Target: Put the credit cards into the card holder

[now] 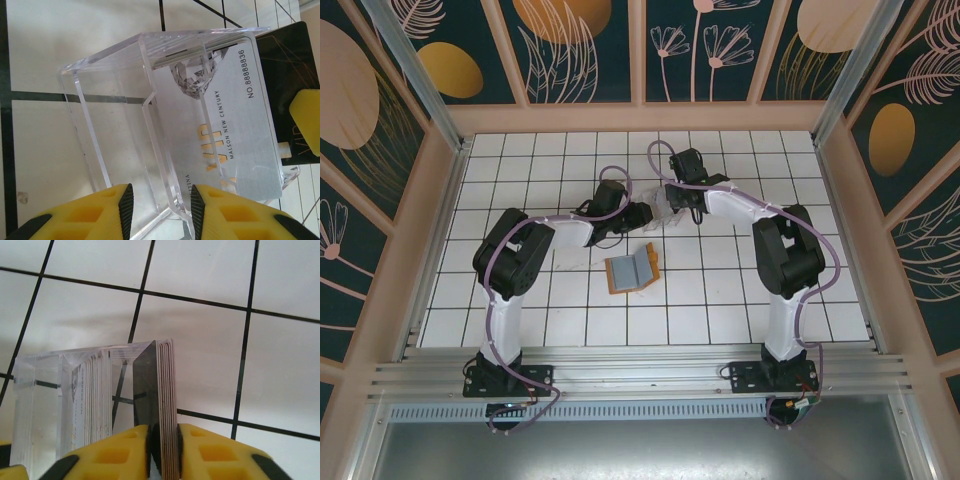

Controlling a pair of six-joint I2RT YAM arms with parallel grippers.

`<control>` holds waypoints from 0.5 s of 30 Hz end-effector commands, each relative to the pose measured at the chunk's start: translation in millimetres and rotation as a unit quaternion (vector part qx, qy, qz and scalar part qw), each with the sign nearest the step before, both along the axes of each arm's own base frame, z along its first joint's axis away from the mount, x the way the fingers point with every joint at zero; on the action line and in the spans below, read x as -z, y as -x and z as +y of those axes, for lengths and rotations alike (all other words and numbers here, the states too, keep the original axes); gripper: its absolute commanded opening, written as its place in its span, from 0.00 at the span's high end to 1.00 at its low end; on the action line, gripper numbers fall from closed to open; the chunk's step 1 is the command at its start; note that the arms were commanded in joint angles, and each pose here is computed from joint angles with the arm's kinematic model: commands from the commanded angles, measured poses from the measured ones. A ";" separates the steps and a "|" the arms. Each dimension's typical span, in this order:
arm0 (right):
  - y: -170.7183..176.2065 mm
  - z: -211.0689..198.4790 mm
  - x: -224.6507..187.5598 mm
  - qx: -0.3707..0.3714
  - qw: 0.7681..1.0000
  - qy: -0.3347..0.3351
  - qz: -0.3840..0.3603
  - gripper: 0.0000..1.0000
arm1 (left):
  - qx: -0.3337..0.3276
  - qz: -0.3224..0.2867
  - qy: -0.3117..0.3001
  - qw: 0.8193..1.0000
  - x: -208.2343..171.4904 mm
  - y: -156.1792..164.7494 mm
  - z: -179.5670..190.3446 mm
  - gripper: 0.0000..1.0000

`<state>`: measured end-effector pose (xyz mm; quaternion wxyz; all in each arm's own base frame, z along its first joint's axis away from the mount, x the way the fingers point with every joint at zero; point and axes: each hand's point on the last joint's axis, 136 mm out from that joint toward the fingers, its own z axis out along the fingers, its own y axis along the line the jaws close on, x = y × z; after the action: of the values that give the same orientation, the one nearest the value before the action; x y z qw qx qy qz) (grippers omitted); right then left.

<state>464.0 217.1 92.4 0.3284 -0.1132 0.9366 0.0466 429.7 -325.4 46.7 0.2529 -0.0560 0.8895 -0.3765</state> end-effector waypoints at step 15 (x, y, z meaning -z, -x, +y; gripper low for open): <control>-4.4 -8.8 -18.9 0.011 1.000 0.000 -0.017 0.69 | 0.003 0.032 -0.013 0.999 20.7 6.9 0.5 0.62</control>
<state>465.1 214.7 95.8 0.3306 -0.1096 0.9361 0.0492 430.5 -326.6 46.8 0.2524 -0.0551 0.8890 -0.3780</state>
